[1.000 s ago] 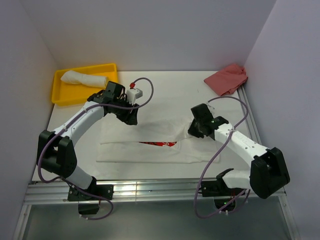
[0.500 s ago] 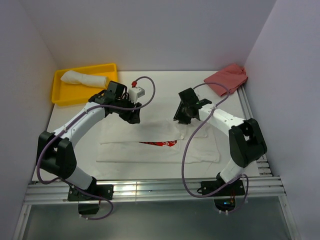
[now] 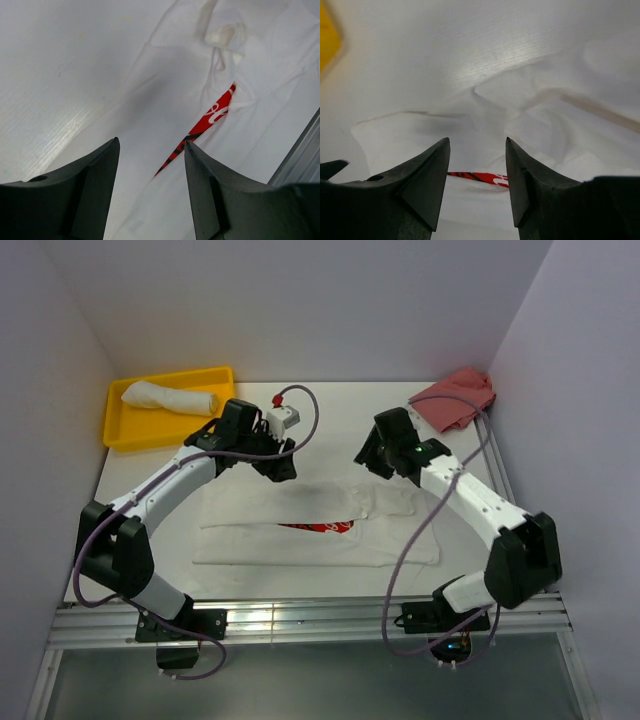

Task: Roll the t-shirts
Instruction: Fold the tshirt

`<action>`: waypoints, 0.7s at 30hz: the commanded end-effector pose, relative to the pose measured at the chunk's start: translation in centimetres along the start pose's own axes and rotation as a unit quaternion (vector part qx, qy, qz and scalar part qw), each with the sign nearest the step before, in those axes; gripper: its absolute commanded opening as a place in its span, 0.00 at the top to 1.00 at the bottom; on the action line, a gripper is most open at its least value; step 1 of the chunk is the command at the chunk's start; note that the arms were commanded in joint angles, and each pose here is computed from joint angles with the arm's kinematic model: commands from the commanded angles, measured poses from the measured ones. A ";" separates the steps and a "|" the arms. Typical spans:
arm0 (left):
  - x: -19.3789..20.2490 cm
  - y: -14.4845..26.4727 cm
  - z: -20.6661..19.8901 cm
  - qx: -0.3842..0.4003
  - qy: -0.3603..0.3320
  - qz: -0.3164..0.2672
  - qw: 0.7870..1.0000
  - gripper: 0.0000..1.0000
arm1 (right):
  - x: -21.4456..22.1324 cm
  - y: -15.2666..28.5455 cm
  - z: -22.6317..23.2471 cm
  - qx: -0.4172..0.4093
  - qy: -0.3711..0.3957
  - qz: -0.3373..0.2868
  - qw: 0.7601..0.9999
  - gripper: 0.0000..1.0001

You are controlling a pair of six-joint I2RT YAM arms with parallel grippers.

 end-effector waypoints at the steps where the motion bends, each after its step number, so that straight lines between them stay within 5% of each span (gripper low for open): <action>1: -1.5 -1.4 -1.0 0.027 -0.019 -0.046 0.998 0.40 | -0.6 3.6 -1.7 0.005 -0.039 -0.063 0.997 0.47; 5: -2.1 -4.3 -3.6 0.032 -0.053 -0.045 0.997 0.41 | 0.9 4.4 -4.3 0.011 -0.060 -0.070 0.996 0.59; 21: -3.1 -13.0 -7.9 0.053 -0.088 -0.019 0.995 0.51 | 6.6 1.2 -10.8 0.031 -0.090 -0.027 0.995 0.61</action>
Point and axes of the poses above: each gripper's point midway between its finger pads, its own y axis back along the fingers, its own z axis along the line the jaws close on, x = y × z, the point moved 10 cm from there along y, back along the fingers, and after that the axes turned 6 degrees about -y, right-handed, at the moved point
